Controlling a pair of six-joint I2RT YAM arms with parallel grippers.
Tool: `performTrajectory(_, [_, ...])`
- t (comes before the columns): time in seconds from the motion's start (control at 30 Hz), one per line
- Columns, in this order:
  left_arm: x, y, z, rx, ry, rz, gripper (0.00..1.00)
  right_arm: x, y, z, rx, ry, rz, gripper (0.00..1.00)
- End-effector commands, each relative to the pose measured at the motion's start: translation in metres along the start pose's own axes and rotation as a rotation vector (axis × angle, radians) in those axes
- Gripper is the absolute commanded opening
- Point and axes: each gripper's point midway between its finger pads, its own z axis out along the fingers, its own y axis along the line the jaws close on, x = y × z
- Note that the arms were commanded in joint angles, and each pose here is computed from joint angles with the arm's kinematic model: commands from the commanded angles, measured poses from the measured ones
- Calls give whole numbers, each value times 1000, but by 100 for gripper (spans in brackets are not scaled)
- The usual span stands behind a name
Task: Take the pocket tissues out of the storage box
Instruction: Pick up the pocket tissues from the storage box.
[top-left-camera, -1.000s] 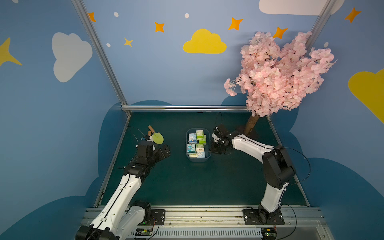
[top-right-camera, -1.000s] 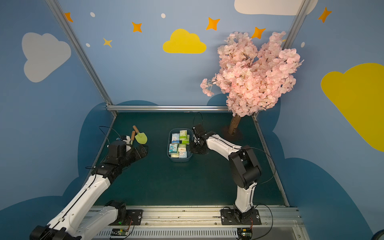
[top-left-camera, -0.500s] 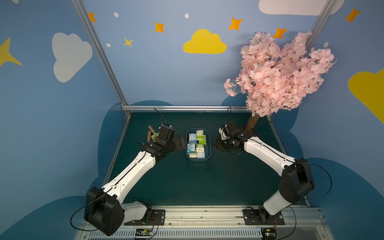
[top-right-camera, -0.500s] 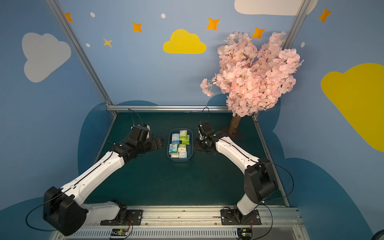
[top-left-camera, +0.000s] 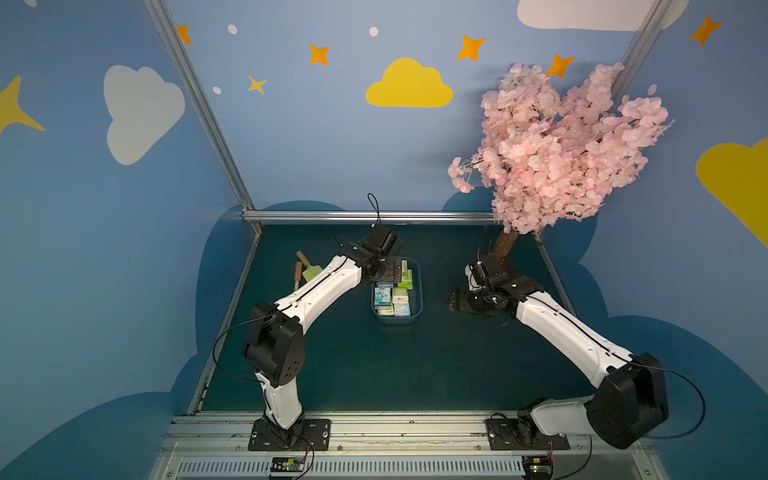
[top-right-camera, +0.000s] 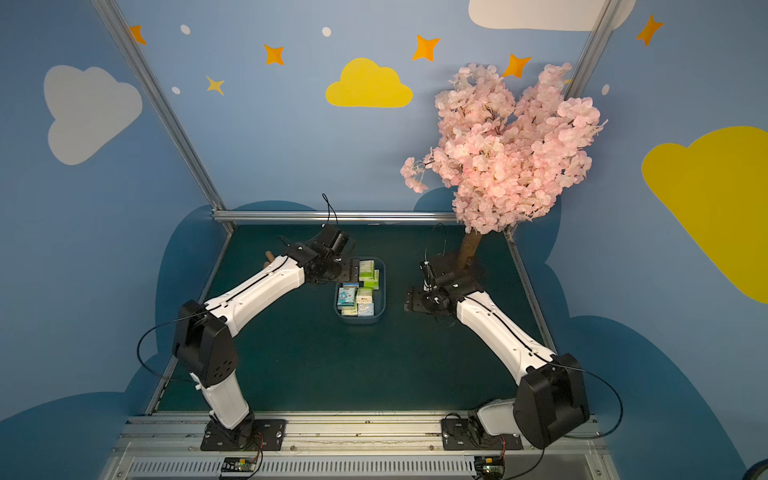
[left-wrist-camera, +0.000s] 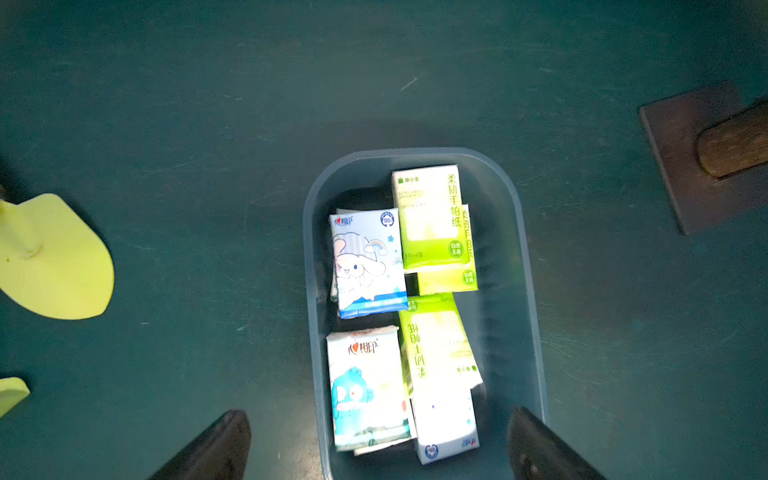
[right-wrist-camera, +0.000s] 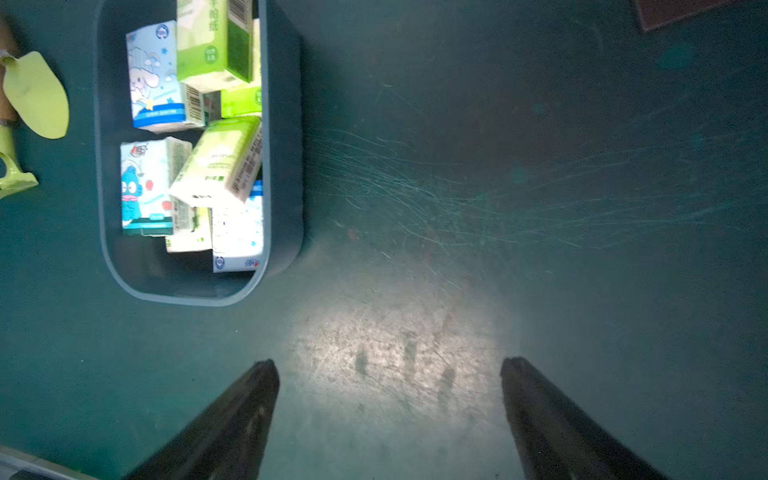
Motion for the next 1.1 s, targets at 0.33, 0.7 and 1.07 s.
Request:
performTrajectory(0.33, [-4,2,51,-174,192,76,81,11,-50,-30,123,-111,109,98])
performTrajectory(0.7, [-1,2,81,-215,228,43,71,16,-72,-43,157,-198,170,98])
performTrajectory(1.07, [12,3,101,-207,284,1,68,16,-77,-47,152,-212,191,98])
